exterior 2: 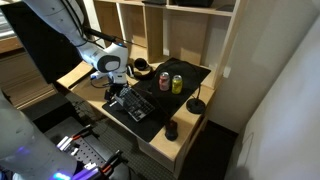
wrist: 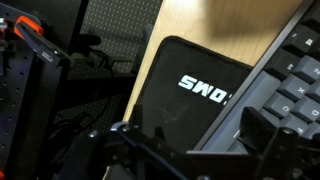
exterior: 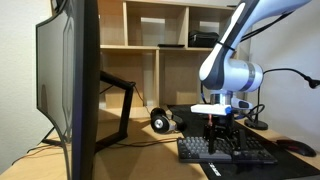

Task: Push the space key on the keyboard

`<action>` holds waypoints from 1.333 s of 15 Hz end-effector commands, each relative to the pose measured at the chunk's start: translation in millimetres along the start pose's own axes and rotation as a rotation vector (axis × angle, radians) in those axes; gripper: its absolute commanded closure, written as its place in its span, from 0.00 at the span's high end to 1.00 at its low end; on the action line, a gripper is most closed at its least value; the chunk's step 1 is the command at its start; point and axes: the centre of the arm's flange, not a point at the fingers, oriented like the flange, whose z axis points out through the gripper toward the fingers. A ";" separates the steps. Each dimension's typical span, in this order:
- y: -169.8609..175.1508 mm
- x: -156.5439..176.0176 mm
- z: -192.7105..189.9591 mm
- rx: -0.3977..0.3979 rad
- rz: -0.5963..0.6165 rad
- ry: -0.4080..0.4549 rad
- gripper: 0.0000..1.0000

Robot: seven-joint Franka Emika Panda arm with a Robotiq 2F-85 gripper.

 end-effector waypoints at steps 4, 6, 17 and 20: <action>-0.3 0.1 -0.3 0.002 0.000 0.001 1.00; -0.3 0.1 -0.2 0.002 0.000 0.001 1.00; 6.7 3.0 52.9 0.013 0.039 0.034 1.00; 14.0 3.4 54.1 0.024 0.049 0.039 1.00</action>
